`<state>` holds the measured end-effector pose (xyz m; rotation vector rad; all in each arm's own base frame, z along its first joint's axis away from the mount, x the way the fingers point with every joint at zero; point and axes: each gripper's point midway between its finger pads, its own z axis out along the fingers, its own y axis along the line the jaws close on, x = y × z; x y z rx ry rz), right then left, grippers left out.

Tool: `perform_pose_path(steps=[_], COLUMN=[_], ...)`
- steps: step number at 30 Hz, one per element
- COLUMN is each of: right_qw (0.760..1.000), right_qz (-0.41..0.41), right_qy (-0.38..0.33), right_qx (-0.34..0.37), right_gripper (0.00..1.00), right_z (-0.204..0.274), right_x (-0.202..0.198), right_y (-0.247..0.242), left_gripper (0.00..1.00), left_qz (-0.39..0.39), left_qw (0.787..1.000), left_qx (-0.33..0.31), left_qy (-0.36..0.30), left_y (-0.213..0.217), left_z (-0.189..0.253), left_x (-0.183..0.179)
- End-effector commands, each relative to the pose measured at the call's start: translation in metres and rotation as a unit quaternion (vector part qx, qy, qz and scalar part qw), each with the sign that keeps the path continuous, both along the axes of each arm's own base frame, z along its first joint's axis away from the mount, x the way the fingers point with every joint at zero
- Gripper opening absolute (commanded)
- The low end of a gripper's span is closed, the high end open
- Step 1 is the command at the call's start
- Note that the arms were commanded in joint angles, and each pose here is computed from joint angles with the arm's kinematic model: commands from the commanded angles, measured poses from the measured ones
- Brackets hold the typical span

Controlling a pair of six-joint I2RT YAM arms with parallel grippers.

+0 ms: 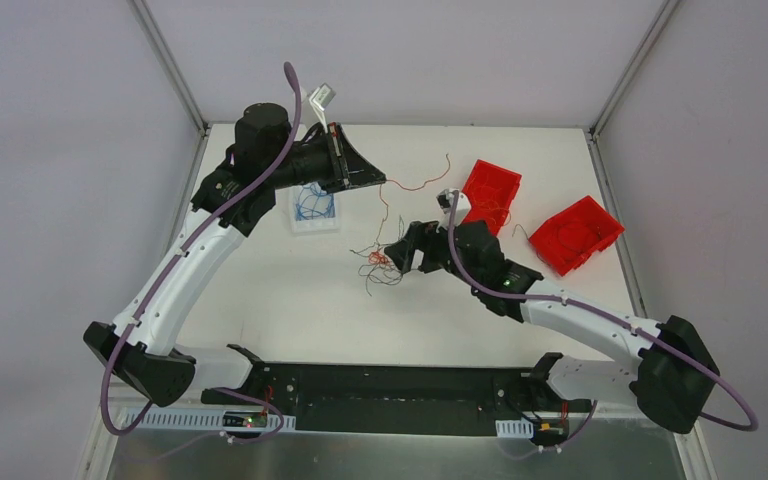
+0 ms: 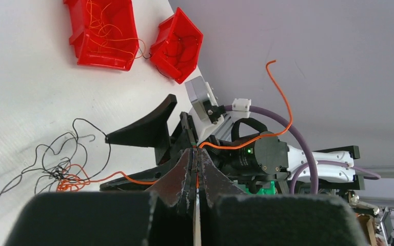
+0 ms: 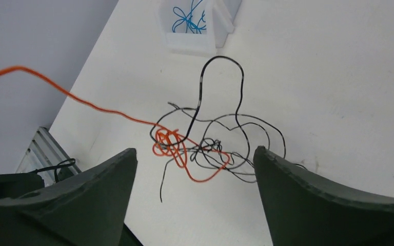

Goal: Untangle the cables

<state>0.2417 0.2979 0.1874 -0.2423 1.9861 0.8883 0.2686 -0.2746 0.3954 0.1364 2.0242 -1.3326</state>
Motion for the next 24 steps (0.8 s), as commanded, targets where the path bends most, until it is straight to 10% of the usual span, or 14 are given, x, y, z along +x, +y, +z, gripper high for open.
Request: perform_pose_path(steps=[1,5,11,20,24], right_qw=[0.999,0.997,0.981,0.976,0.978], right_qz=[0.015,-0.008,-0.114,-0.123,-0.112], right_qy=[-0.003,0.018,0.041,0.045,0.055], right_qx=[0.042,0.078,0.153,0.173,0.169], right_gripper=[0.94,0.99,0.71,0.67,0.48], right_z=[0.02,0.025,0.031,0.038,0.043], right_x=[0.005,0.012,0.033,0.03,0.031], right_y=[0.02,0.026,0.011,0.005,0.013], left_gripper=[0.0,0.0,0.0,0.0,0.0], left_qz=[-0.016,-0.017,-0.013,-0.005,-0.006], left_qw=[0.999,0.999,0.999,0.999,0.999], left_qx=[-0.034,-0.042,-0.044,-0.041,-0.042], left_qy=[-0.019,-0.009,-0.006,0.001,0.01], left_y=[0.0,0.0,0.002,0.003,0.0], left_z=[0.033,0.035,0.032,0.026,0.022], left_x=[-0.013,-0.016,-0.02,-0.018,-0.015])
